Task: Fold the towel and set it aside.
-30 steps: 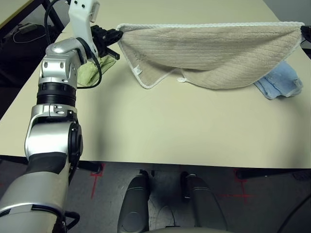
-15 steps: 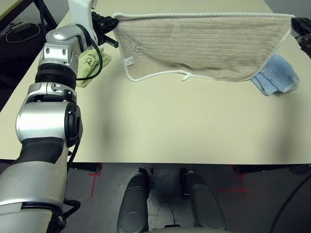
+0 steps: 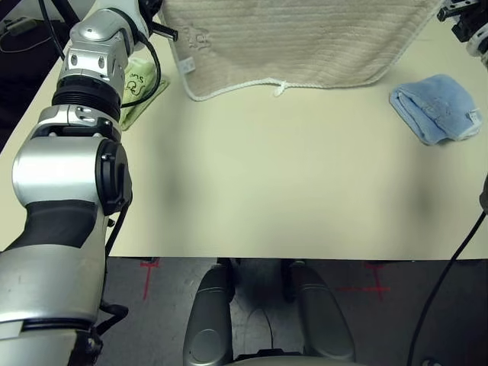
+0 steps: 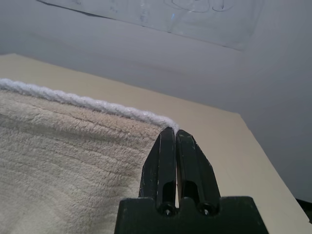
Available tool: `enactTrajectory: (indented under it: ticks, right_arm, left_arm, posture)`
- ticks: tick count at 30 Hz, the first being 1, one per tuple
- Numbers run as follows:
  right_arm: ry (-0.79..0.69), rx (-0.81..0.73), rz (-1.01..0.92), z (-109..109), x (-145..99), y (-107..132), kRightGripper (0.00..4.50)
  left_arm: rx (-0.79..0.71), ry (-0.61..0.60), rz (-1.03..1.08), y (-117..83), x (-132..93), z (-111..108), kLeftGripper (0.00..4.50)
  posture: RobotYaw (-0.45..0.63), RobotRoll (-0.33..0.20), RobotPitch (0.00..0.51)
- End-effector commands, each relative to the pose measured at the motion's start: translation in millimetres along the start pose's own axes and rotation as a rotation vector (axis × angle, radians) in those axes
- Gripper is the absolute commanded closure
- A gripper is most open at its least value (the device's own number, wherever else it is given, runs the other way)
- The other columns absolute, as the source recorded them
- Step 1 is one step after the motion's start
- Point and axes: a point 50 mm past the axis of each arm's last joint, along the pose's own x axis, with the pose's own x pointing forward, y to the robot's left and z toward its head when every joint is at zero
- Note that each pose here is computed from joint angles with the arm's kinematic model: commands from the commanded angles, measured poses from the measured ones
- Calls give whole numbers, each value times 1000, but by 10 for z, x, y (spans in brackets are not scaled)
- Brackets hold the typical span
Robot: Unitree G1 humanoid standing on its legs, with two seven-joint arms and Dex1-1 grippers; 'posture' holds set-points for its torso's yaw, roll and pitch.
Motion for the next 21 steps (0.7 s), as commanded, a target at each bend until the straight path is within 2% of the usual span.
enactTrajectory:
  ticks: [1,4,9,13,16,21]
  right_arm:
    - [-55,50,-135,52,-135,-288,4500]
    - [-38,89,-85,-42,-210,-315,4500]
    - [46,122,101,-263,-392,-319,4500]
    - [122,158,240,-373,-529,-332,4500]
    - [176,177,341,-424,-630,-345,4500]
    - [255,192,456,-440,-751,-376,4500]
  left_arm:
    - [-32,-12,140,244,-60,17,4487]
    - [-16,-13,79,214,-71,-34,4487]
    - [21,78,-52,220,-185,-362,4487]
    - [44,128,-151,283,-289,-501,4487]
    - [56,169,-241,319,-354,-552,4487]
    - [64,216,-402,356,-422,-498,4487]
  posture:
    - [-12,0,367]
    - [-14,0,364]
    - [-15,0,373]
    - [-3,0,375]
    - [4,0,369]
    - [0,0,359]
